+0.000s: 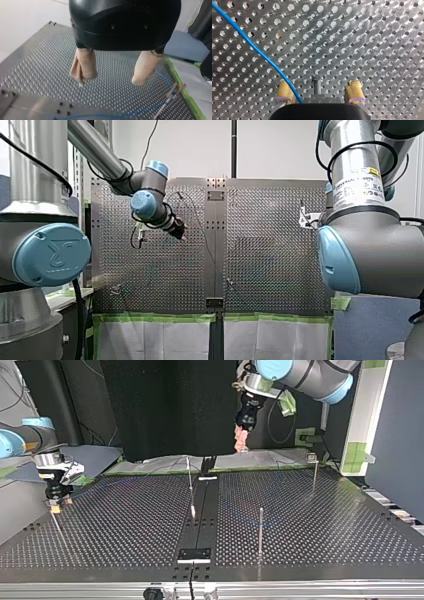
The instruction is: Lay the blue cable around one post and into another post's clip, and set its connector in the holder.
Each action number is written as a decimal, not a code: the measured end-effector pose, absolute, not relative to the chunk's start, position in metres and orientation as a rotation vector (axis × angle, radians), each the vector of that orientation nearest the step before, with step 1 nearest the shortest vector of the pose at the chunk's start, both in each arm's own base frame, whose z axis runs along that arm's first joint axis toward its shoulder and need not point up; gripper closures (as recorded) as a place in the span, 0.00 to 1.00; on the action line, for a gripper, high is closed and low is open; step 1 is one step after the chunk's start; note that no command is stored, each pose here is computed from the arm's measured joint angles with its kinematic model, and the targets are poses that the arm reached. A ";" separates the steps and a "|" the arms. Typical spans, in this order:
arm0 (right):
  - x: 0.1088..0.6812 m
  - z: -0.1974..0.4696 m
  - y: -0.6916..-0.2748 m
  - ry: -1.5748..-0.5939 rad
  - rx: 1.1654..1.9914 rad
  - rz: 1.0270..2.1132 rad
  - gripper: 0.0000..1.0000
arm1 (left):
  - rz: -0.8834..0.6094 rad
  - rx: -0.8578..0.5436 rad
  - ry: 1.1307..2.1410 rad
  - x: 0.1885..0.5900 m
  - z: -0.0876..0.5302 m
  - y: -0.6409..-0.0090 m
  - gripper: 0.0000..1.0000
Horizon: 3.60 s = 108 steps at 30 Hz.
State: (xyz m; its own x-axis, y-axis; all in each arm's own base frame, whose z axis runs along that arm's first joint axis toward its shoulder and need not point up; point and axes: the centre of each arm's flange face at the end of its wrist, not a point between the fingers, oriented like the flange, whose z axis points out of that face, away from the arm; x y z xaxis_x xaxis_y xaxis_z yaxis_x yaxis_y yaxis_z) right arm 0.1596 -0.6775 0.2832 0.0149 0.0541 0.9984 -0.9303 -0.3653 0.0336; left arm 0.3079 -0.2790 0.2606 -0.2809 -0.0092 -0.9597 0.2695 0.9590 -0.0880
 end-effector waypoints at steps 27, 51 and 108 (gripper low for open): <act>0.160 0.283 -0.677 -0.952 1.452 1.483 0.01 | -0.308 -0.009 1.870 0.254 0.172 -0.241 0.00; 0.162 0.283 -0.677 -0.950 1.452 1.485 0.01 | -0.297 -0.039 1.748 0.270 0.147 -0.238 0.00; 0.170 0.287 -0.676 -0.942 1.456 1.490 0.01 | -0.351 -0.082 1.340 0.320 0.192 -0.245 0.00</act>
State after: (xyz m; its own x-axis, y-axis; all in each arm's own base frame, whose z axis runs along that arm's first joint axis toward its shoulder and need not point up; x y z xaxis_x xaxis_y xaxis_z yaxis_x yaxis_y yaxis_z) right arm 0.1702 -0.6761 0.2871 0.0154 0.0576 0.9982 -0.9263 -0.3750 0.0359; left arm 0.3198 -0.2455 0.1923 0.1855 -0.2954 -0.9372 0.2016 0.9449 -0.2580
